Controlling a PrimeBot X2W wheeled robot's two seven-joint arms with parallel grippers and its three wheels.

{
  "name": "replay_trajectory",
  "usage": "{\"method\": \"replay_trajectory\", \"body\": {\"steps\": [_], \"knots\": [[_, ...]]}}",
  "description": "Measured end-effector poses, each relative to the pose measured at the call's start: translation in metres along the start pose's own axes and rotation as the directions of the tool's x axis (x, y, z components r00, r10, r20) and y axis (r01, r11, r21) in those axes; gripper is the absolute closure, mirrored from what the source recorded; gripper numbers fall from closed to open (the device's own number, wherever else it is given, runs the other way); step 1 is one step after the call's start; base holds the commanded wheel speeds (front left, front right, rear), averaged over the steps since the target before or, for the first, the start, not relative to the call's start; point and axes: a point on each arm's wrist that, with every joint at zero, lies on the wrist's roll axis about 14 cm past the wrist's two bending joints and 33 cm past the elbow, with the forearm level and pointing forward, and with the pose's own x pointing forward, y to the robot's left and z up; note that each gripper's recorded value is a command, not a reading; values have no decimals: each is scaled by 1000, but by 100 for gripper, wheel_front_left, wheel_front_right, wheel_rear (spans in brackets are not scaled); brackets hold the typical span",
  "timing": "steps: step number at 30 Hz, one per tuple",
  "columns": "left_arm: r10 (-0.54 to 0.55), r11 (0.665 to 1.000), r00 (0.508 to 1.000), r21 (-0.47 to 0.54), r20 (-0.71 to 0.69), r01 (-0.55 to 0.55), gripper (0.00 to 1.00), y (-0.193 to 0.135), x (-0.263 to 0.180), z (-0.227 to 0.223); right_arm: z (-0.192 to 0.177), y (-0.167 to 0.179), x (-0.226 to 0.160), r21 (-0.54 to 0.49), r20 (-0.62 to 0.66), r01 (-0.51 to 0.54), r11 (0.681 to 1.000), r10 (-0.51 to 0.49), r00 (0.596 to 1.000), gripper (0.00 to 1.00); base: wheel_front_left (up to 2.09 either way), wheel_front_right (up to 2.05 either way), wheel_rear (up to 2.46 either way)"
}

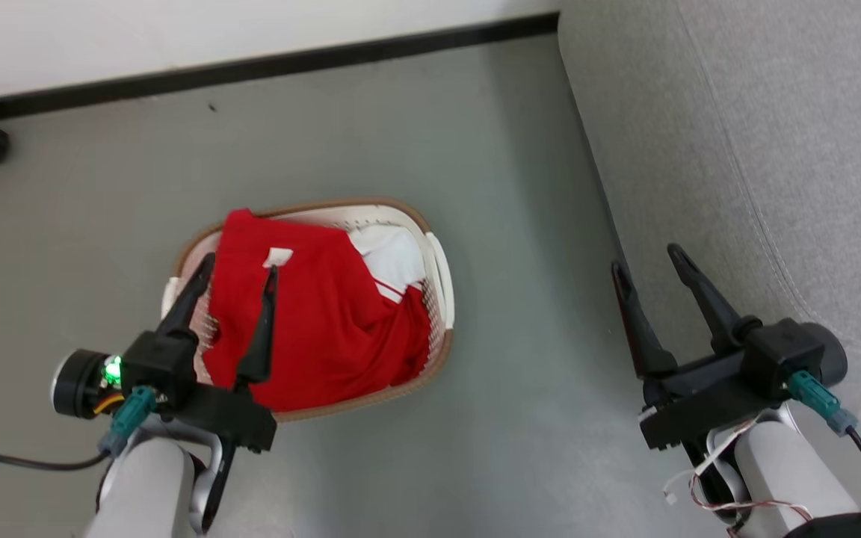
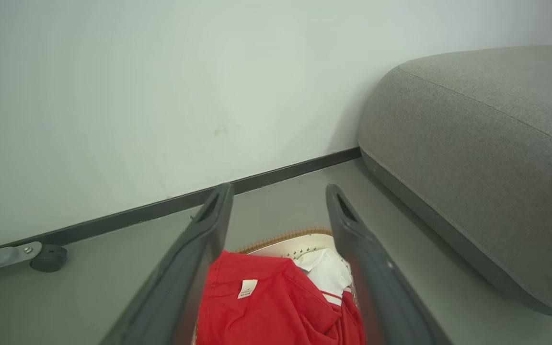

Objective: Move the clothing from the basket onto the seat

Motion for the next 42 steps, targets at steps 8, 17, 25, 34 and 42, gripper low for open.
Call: {"method": "replay_trajectory", "body": {"steps": [8,17,25,34,42], "knots": [[-38,999,997,-8,-62,37,0,-4,39,-35,-13,-17,13,-14,-25,36,999,-36,999,0,0,0,0],[-62,998,980,-25,-190,58,0,-12,72,-88,-41,-32,18,-28,-93,71,997,-74,993,0,0,0,0],[-51,998,943,-56,-328,35,0,-13,81,-140,-65,-41,14,-31,-158,93,995,-97,983,0,0,0,0],[-16,995,891,-98,-454,-32,0,-7,92,-180,-79,-43,16,-34,-191,94,995,-99,977,0,0,0,0],[5,985,833,-141,-553,-99,0,0,95,-215,-95,-43,14,-33,-231,94,995,-100,968,0,0,0,0]]}}
